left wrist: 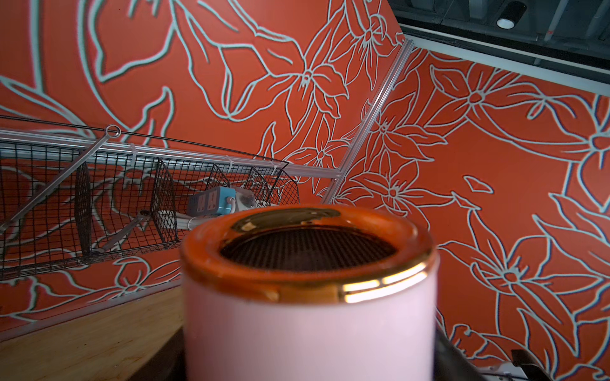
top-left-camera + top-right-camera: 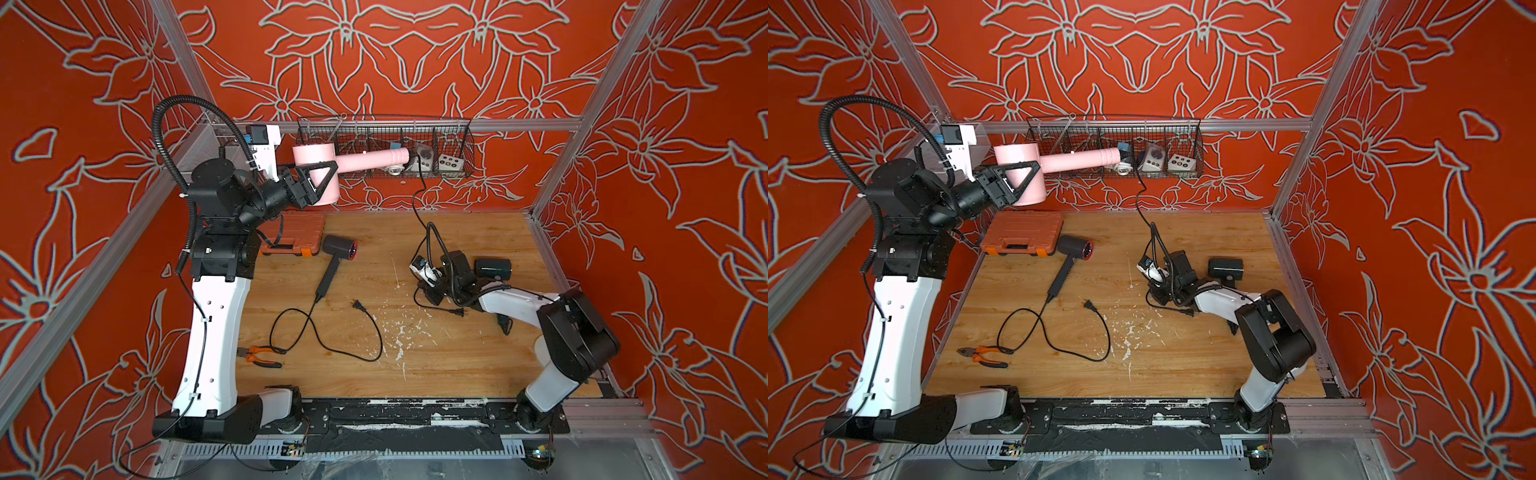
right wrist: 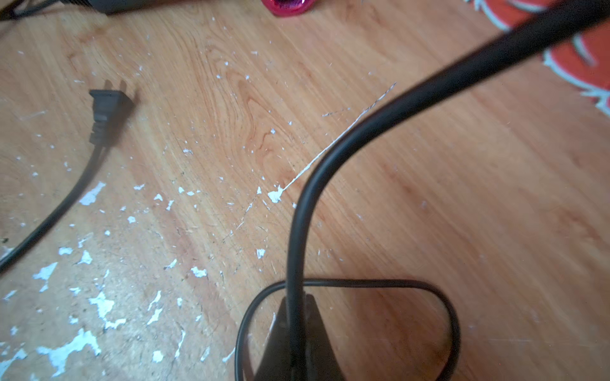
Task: Wrap the cord around the hair dryer
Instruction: Wrap the power cord around the hair dryer.
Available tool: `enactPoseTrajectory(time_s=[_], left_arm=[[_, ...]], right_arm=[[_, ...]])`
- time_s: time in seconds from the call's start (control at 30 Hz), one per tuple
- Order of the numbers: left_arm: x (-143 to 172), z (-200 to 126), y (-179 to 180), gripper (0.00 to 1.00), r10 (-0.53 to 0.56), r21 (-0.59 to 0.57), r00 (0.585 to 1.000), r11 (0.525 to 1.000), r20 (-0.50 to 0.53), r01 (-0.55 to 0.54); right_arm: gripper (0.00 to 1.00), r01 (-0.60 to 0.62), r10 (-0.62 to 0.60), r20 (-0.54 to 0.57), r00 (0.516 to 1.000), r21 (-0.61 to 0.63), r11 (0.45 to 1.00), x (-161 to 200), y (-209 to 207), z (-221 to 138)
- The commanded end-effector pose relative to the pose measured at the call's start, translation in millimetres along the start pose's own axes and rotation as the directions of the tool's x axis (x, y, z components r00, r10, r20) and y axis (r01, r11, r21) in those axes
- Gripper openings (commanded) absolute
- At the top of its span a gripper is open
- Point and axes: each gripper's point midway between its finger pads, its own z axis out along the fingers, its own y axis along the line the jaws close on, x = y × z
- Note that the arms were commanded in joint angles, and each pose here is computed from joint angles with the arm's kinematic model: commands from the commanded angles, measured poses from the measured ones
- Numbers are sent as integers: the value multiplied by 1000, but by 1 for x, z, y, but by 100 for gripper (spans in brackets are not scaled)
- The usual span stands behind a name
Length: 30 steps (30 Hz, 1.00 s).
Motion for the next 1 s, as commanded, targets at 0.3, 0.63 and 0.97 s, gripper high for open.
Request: enactPoseTrajectory(time_s=[0.3, 0.63, 0.97], left_arm=[[31, 17, 30, 0, 23, 21, 999, 1000, -37, -22], [67, 40, 50, 0, -45, 97, 994, 994, -98, 55], [155, 76, 34, 0, 24, 201, 956, 979, -293, 37]], right_arm=[[0, 47, -24, -86, 996, 277, 960, -32, -31, -133], [0, 258, -254, -49, 966, 217, 941, -68, 8, -224], [0, 487, -491, -17, 871, 159, 859, -108, 29, -266]])
